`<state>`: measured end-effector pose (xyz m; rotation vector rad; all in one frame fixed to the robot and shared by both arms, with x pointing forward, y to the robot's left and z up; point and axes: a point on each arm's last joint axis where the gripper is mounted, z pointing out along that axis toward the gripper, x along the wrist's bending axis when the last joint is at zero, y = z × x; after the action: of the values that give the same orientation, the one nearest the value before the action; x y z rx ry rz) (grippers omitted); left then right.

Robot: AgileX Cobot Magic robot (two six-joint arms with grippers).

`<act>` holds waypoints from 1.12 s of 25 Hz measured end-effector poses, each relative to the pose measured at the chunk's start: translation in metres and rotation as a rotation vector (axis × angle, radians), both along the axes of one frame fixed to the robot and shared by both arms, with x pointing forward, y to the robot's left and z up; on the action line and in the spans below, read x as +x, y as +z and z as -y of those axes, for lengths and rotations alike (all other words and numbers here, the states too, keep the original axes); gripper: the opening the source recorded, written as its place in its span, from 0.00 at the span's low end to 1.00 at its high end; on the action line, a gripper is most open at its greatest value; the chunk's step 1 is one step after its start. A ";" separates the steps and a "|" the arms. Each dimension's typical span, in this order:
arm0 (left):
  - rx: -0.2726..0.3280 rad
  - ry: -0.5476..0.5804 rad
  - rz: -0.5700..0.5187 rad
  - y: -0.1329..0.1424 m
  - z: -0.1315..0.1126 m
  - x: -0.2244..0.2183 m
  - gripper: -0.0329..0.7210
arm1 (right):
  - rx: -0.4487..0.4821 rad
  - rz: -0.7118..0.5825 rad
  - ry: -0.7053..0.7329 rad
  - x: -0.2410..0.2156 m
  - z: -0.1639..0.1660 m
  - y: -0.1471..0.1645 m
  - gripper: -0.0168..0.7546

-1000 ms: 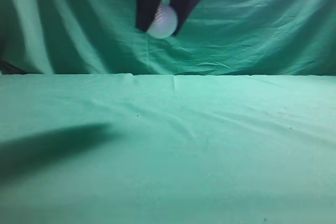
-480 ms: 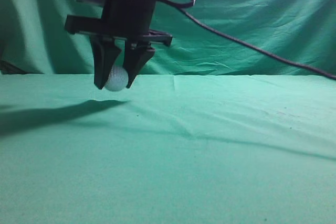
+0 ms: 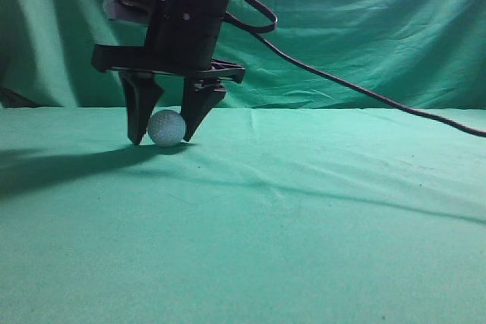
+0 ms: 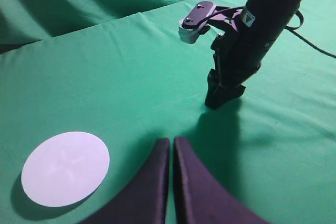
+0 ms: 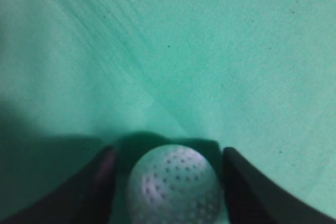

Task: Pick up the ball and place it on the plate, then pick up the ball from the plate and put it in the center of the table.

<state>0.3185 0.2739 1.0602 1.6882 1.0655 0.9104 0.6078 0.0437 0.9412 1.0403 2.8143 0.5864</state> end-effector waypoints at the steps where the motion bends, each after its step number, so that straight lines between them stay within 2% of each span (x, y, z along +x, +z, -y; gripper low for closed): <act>1: 0.000 0.000 0.000 0.000 0.000 0.000 0.04 | 0.000 0.000 0.000 0.000 0.000 0.000 0.62; 3: 0.000 0.000 0.000 0.000 0.000 0.000 0.04 | 0.006 0.008 0.001 0.000 0.000 0.005 0.68; 6: 0.000 0.000 0.000 0.000 0.000 0.000 0.04 | 0.030 0.034 0.003 -0.003 0.003 0.029 0.66; 8: -0.003 0.001 -0.001 0.000 0.000 0.000 0.04 | 0.052 0.057 0.007 -0.009 0.008 0.057 0.66; 12: -0.070 0.010 0.017 0.003 0.001 0.001 0.04 | 0.079 0.084 0.018 -0.029 0.025 0.120 0.66; 14: -0.083 0.021 0.045 0.006 0.000 0.002 0.04 | 0.081 0.080 0.016 -0.041 0.035 0.147 0.66; 21: -0.139 0.033 0.056 0.008 0.001 0.002 0.04 | 0.122 0.107 -0.014 -0.080 0.070 0.220 0.13; 22: -0.150 0.027 0.042 0.008 0.001 0.002 0.04 | 0.141 0.126 -0.015 -0.087 0.076 0.231 0.09; 24: -0.170 0.013 0.008 0.006 0.003 0.001 0.04 | 0.180 0.169 -0.018 -0.099 0.087 0.254 0.09; 28: -0.169 -0.032 -0.090 -0.002 0.008 -0.004 0.04 | 0.284 0.260 -0.040 -0.136 0.120 0.305 0.09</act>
<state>0.3147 0.2663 1.0586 1.6131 1.1393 0.7089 0.4721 -0.0760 1.2458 0.9754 2.5289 1.0567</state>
